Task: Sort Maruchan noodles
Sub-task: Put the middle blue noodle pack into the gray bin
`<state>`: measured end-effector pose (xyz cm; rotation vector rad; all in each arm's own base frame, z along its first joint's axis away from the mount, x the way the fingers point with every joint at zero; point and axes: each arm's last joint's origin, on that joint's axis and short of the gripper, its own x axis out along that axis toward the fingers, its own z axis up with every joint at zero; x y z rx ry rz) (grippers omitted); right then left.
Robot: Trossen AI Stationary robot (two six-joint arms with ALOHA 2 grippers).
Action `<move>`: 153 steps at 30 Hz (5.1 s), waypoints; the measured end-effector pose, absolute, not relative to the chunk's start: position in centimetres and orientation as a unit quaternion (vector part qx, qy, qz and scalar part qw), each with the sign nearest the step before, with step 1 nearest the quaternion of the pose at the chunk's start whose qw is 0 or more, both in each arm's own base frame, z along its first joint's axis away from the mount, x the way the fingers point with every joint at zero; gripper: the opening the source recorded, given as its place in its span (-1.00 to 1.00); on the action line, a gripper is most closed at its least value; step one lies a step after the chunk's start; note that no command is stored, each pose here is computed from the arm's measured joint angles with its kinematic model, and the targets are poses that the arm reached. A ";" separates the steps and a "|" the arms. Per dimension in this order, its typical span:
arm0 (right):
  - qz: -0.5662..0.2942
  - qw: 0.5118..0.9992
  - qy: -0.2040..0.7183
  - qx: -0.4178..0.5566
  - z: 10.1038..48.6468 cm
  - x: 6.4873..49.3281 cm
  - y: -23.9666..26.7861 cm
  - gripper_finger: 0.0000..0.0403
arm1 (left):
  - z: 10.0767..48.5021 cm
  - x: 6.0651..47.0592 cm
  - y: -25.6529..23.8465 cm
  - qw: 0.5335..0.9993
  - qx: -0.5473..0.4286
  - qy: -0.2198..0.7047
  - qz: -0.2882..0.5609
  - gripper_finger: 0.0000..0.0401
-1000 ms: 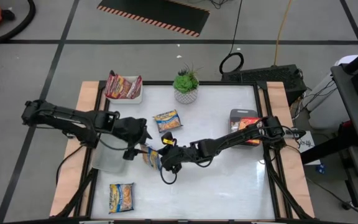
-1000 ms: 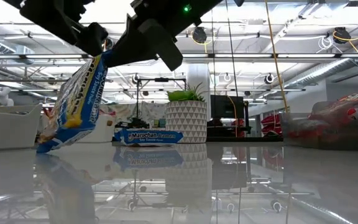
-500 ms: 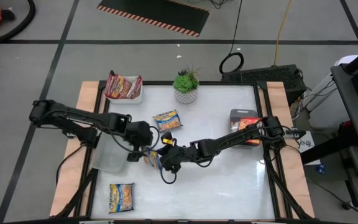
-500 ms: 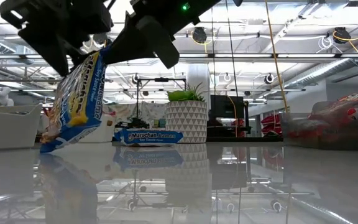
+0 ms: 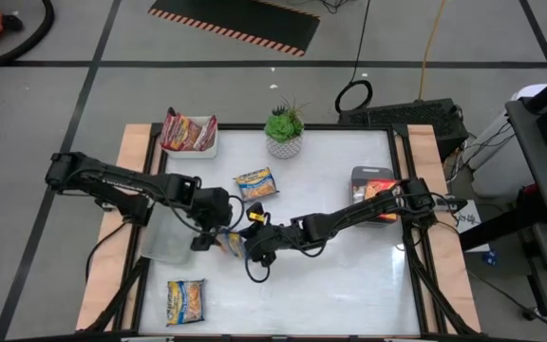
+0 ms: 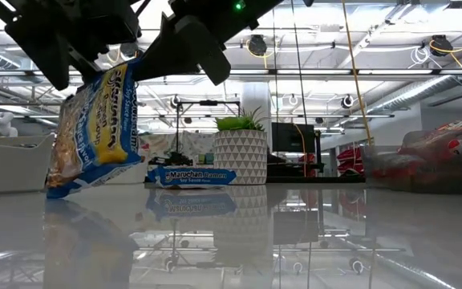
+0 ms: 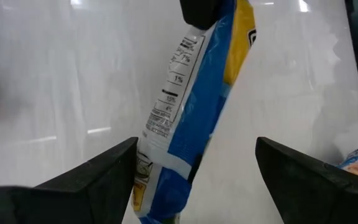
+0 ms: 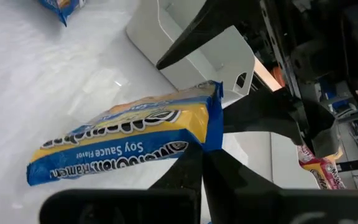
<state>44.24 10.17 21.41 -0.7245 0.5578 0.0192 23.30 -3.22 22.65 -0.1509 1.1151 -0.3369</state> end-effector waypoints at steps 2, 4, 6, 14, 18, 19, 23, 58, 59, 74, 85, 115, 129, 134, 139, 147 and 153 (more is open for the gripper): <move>0.009 0.898 0.265 -0.351 21.5 44.3 10.2 -1.00 | 22.7 23.3 -3.5 0.831 -0.074 0.528 -0.160 0.62; 0.010 0.896 0.263 -0.357 21.5 44.3 10.2 -1.00 | 22.7 23.2 -3.8 0.830 -0.071 0.529 -0.165 0.62; 0.012 0.893 0.263 -0.364 21.5 44.3 10.2 -1.00 | 22.7 23.1 -4.3 0.828 -0.065 0.529 -0.174 0.62; 0.014 0.890 0.262 -0.374 21.5 44.3 10.1 -1.00 | 22.8 23.3 -5.1 0.842 -0.022 0.513 -0.165 0.62; 0.014 0.889 0.262 -0.375 21.5 44.3 10.1 -1.00 | 22.8 23.5 -5.0 0.854 -0.025 0.505 -0.127 0.59; 0.014 0.889 0.262 -0.375 21.5 44.3 10.1 -1.00 | 22.8 23.6 -4.9 0.856 -0.025 0.506 -0.105 0.55; 0.009 0.894 0.263 -0.364 21.5 44.3 10.1 -1.00 | 22.6 23.3 -4.5 0.853 -0.040 0.519 -0.015 0.31; -0.079 0.930 0.262 -0.244 25.1 42.5 9.7 -0.38 | 22.9 22.5 -7.8 0.866 -0.005 0.500 -0.017 -0.32; -0.082 0.932 0.270 -0.229 25.4 42.1 9.6 -0.35 | 22.9 22.4 -7.9 0.866 -0.004 0.500 -0.019 -0.32; -0.143 0.922 0.341 0.114 19.5 38.2 9.8 0.03 | 22.9 22.4 -7.8 0.869 -0.029 0.494 0.023 -0.32; -0.056 0.965 0.216 0.138 17.5 37.6 10.5 0.43 | 22.9 22.7 -7.4 0.872 -0.036 0.486 0.030 -0.32; -0.012 0.973 0.178 0.146 10.6 43.2 9.9 0.50 | 23.1 22.9 -8.0 0.877 -0.055 0.477 0.005 -0.32; -0.002 0.979 0.192 0.067 12.3 44.9 10.6 -0.05 | 23.1 22.4 -9.2 0.876 -0.052 0.479 -0.014 -0.32; -0.001 0.978 0.200 0.058 13.4 44.7 10.5 -0.40 | 23.2 22.2 -10.0 0.878 -0.056 0.475 -0.022 -0.32; 0.006 0.979 0.197 0.047 14.0 44.6 10.5 -0.51 | 23.3 22.1 -10.5 0.882 -0.055 0.467 -0.028 -0.32; 0.005 0.981 0.193 0.032 16.8 43.9 10.1 -0.42 | 23.7 21.9 -10.5 0.881 -0.056 0.470 -0.025 -0.19; -0.001 0.979 0.203 0.007 21.0 42.4 9.5 -0.47 | 26.9 21.4 -10.3 0.905 -0.066 0.421 -0.009 0.06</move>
